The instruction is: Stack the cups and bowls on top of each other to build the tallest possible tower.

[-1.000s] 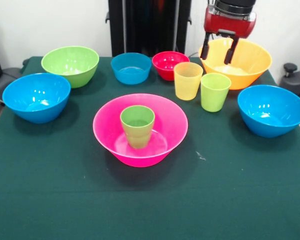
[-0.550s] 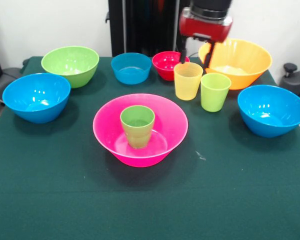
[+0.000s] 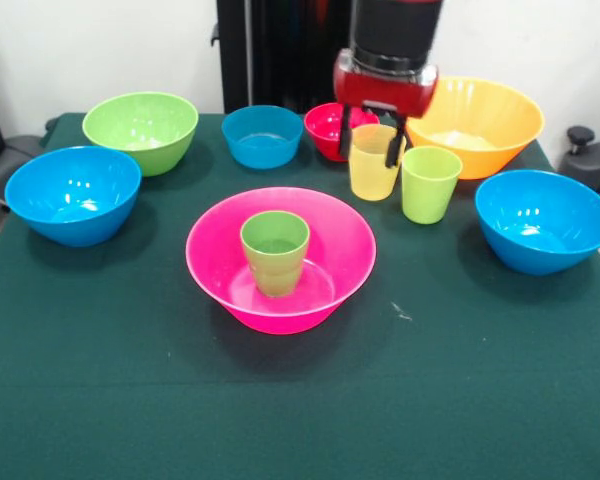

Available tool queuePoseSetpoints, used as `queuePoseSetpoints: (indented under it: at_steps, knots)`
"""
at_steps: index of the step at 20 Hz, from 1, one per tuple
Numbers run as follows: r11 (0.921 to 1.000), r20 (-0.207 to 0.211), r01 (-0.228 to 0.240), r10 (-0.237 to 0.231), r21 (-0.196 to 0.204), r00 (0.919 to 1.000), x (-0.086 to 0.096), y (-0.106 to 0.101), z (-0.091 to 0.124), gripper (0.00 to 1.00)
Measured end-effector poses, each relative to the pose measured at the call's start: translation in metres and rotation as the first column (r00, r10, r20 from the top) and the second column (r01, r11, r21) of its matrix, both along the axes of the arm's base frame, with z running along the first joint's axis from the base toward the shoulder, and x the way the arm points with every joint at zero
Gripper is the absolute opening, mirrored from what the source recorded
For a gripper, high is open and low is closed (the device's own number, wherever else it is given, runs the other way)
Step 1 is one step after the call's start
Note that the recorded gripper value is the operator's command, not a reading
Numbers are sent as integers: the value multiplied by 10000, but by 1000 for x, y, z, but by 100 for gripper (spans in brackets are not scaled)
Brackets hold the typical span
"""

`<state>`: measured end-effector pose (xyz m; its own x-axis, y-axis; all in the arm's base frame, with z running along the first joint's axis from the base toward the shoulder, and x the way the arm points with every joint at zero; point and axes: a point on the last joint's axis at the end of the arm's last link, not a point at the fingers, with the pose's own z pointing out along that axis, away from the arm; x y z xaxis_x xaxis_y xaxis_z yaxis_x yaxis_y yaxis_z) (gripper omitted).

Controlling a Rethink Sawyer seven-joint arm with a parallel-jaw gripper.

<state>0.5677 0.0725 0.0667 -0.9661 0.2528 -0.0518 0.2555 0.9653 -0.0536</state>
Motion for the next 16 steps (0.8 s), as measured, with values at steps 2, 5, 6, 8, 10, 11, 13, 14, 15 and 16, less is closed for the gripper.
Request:
queuePoseSetpoints:
  at_steps: [2,5,6,8,10,11,13,14,15,16]
  knots:
    - [10000,25,-79,79,40,10000,4,5,-3,100]
    - [9985,1,-526,526,116,9986,15,32,-10,100]
    - [9980,-6,-613,613,124,9981,15,38,-10,100]
    - [9963,-22,-843,844,148,9964,17,53,-11,100]
    - [9929,13,-1174,1174,211,9931,18,78,-12,100]
    - [9917,32,-1264,1263,233,9920,18,85,-12,100]
    - [9895,55,-1417,1416,297,9899,18,98,-12,100]
    - [9882,58,-1491,1490,344,9888,17,105,-12,100]
    - [9877,60,-1520,1519,369,9884,16,108,-12,100]
    - [9870,62,-1553,1552,411,9879,16,112,-12,100]
